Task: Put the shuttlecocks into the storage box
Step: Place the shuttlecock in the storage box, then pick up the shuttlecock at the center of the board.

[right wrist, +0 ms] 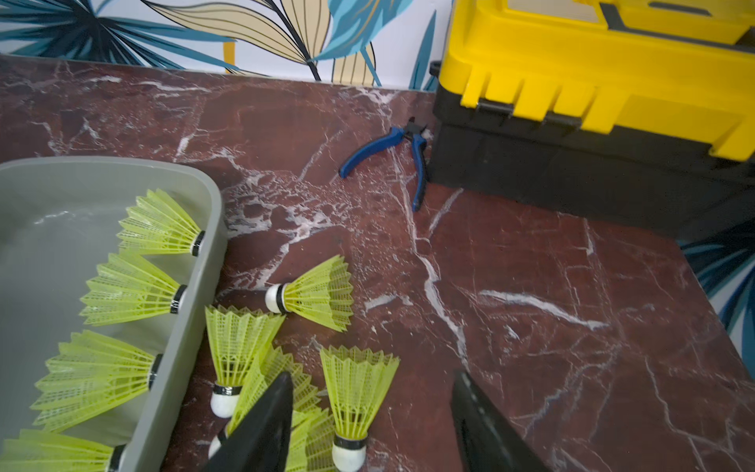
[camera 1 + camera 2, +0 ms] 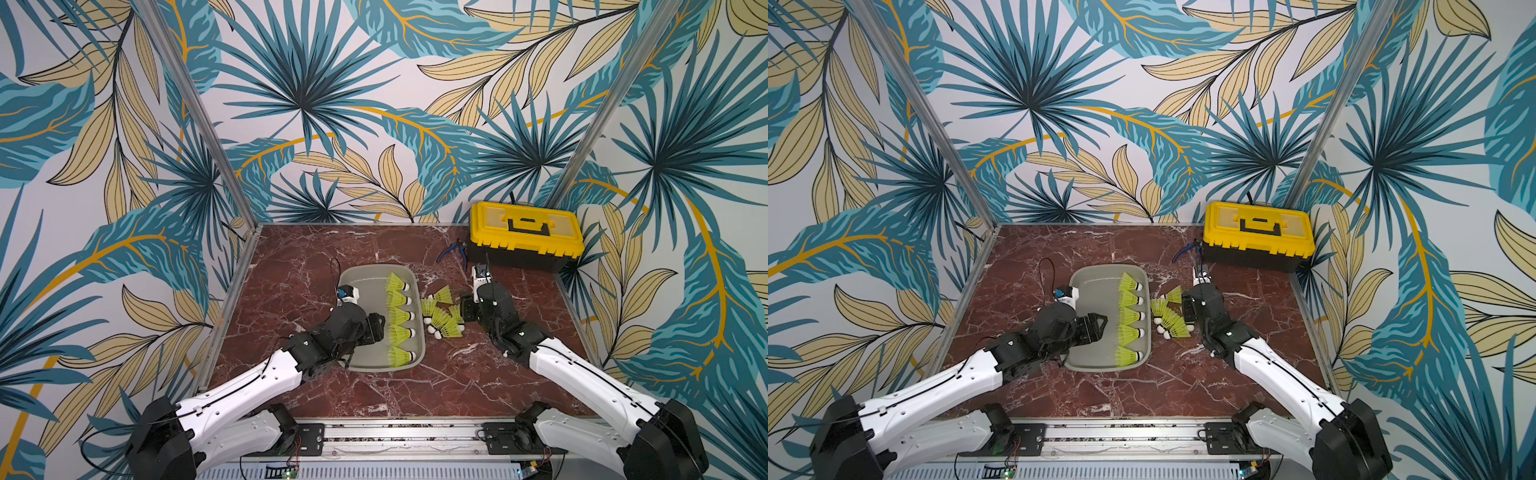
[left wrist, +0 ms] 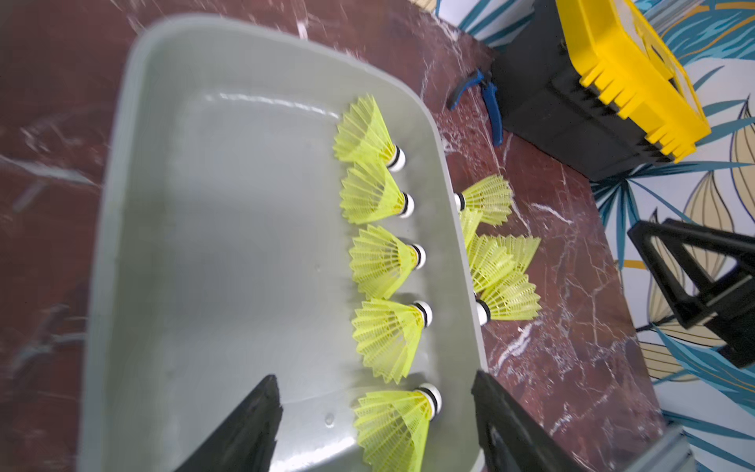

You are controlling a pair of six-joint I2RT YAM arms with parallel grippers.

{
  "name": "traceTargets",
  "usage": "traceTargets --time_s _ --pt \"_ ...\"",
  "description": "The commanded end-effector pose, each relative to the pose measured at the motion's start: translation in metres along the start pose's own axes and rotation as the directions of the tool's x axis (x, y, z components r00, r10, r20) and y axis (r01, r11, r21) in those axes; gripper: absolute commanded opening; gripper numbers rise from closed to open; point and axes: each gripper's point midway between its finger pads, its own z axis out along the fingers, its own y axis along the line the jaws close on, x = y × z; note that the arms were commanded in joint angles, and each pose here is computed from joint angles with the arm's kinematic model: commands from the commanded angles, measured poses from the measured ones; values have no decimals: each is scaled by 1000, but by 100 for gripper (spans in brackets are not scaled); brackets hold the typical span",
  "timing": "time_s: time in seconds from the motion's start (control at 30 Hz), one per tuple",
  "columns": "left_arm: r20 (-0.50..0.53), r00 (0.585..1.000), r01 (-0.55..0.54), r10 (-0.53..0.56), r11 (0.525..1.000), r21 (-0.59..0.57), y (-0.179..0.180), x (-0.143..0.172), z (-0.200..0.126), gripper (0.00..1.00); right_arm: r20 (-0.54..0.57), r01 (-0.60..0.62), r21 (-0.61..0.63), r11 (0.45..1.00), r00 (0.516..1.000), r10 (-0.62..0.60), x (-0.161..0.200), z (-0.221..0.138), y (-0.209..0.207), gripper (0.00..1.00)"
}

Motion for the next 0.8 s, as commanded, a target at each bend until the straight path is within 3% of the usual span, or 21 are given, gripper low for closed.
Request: traceTargets --time_s 0.0,0.37,0.77 --pt "63 988 -137 144 986 -97 16 -30 -18 77 -104 -107 -30 994 989 103 24 -7 -5 62" --pt "121 955 -247 271 952 -183 31 -62 -35 79 -300 -220 -60 974 934 193 76 -8 -6 64" --pt "139 948 -260 287 949 -180 31 -67 -39 79 -449 -225 -31 974 874 187 113 21 1 49"
